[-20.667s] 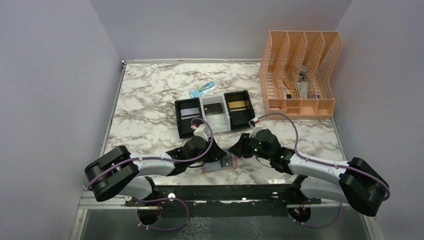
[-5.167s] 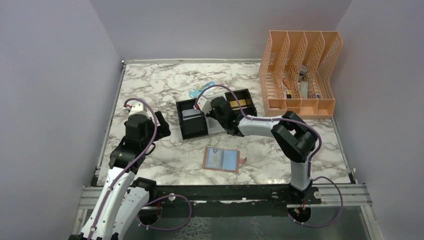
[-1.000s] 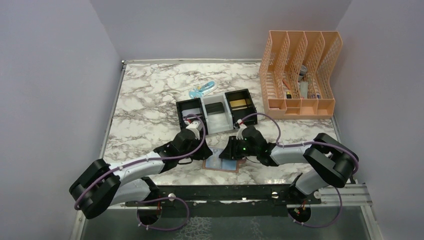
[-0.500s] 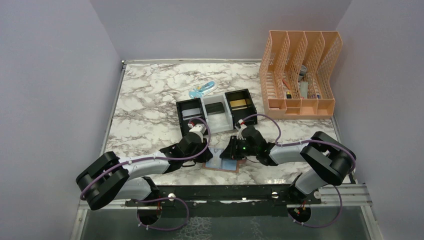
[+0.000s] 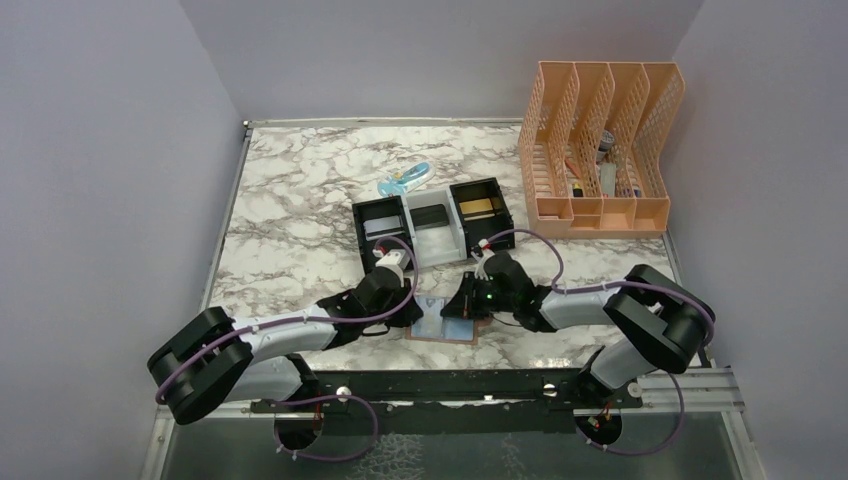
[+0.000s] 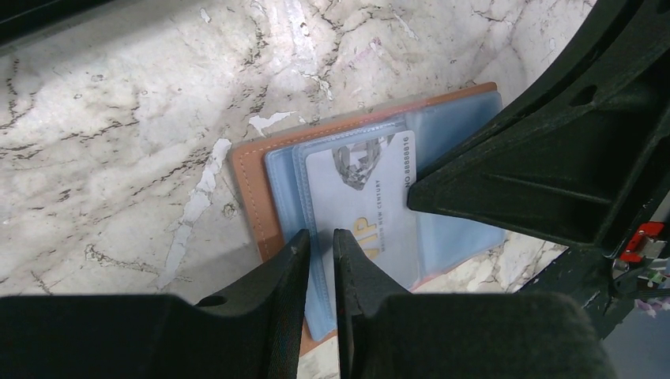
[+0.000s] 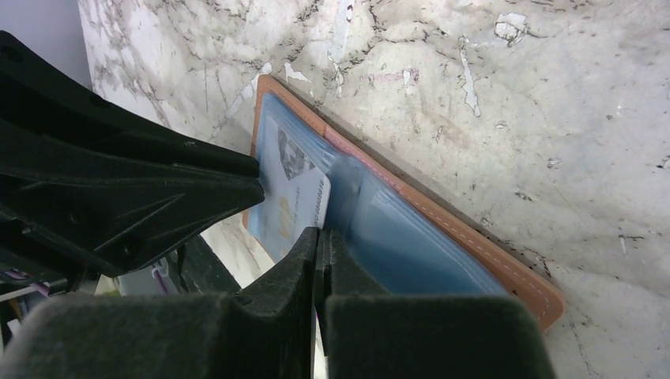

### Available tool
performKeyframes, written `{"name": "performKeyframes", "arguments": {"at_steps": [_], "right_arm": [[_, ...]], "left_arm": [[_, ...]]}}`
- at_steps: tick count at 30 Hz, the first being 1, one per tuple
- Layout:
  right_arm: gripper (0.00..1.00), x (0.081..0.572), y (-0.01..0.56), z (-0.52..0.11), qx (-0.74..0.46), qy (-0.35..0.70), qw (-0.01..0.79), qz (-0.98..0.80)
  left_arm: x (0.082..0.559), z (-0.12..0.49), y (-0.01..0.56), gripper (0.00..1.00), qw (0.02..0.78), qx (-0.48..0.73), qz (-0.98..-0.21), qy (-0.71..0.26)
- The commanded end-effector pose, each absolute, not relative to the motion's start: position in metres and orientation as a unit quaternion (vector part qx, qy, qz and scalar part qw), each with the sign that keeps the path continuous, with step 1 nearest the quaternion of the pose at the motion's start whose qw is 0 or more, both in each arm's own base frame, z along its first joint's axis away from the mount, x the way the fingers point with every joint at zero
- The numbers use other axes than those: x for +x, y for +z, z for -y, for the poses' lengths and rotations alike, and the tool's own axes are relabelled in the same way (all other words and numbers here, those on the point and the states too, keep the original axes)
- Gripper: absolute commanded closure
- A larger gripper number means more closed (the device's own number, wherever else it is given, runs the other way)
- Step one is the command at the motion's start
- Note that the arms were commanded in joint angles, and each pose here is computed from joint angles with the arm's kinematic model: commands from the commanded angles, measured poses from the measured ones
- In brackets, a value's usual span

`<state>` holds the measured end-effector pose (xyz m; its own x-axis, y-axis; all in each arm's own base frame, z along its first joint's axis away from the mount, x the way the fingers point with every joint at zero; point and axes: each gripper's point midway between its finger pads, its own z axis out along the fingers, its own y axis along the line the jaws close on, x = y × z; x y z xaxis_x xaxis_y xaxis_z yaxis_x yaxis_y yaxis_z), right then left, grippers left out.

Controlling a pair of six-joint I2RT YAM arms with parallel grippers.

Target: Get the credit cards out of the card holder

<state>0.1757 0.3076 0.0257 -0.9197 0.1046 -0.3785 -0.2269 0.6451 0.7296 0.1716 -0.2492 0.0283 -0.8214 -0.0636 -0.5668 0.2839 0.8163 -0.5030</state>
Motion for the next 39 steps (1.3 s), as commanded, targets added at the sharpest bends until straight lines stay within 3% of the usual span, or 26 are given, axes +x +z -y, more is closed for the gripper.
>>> {"name": "performKeyframes", "arguments": {"at_steps": [1, 23, 32, 39], "right_arm": [[0.99, 0.172, 0.031, -0.305, -0.058, 0.415, 0.197, -0.886], [0.97, 0.168, 0.019, -0.289, -0.102, 0.409, 0.137, -0.896], [0.86, 0.165, 0.02, -0.296, -0.089, 0.432, 0.115, -0.89], [0.95, 0.163, 0.027, -0.306, -0.072, 0.467, 0.103, -0.875]], "left_arm": [[0.164, 0.236, 0.015, 0.79, 0.282, 0.054, -0.919, -0.271], [0.164, 0.234, 0.012, 0.8, 0.28, 0.049, -0.92, -0.27], [0.163, 0.238, 0.015, 0.8, 0.278, 0.052, -0.919, -0.275], [0.161, 0.238, 0.012, 0.8, 0.272, 0.053, -0.921, -0.273]]}}
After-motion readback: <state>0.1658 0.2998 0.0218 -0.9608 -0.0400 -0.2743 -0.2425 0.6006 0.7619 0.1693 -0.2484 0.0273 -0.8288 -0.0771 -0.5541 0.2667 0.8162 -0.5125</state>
